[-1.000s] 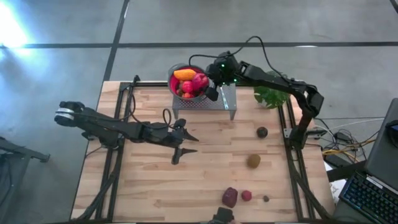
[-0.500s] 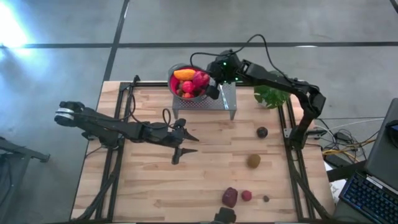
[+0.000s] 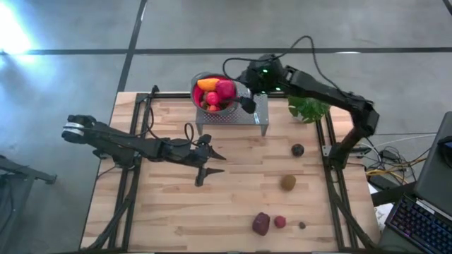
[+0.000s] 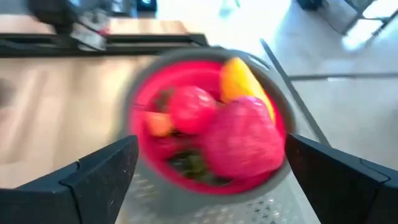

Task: Pick & Place Fruit
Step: Put the black plum into the red strainer bowl on the shelf

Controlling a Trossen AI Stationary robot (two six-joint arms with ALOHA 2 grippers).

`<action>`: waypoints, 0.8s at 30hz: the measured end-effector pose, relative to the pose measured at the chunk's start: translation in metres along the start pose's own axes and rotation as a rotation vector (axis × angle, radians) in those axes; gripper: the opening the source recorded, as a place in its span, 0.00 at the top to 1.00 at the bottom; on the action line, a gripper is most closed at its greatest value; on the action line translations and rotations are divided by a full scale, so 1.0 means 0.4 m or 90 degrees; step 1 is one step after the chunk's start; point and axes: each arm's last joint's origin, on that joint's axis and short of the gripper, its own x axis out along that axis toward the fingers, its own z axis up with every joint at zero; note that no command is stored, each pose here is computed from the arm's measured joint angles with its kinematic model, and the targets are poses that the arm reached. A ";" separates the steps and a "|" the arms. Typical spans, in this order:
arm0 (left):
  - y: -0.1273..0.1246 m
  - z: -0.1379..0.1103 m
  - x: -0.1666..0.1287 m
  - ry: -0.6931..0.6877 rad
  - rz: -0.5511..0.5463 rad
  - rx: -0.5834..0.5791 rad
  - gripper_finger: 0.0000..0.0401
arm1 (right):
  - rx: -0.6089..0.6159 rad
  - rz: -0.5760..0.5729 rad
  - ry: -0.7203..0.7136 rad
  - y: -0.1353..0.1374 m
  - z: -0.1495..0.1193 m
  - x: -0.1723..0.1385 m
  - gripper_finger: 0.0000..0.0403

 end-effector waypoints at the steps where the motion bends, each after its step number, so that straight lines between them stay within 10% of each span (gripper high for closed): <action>1: 0.000 0.000 0.000 0.000 0.000 0.000 0.47 | -0.004 0.009 0.001 0.016 0.009 -0.028 0.01; 17: -0.001 0.002 0.000 -0.006 -0.001 -0.034 0.47 | 0.100 0.165 0.129 0.243 -0.016 -0.327 0.01; 24: -0.002 -0.001 0.000 -0.004 -0.002 -0.035 0.47 | 0.171 0.041 0.307 0.310 -0.112 -0.344 0.01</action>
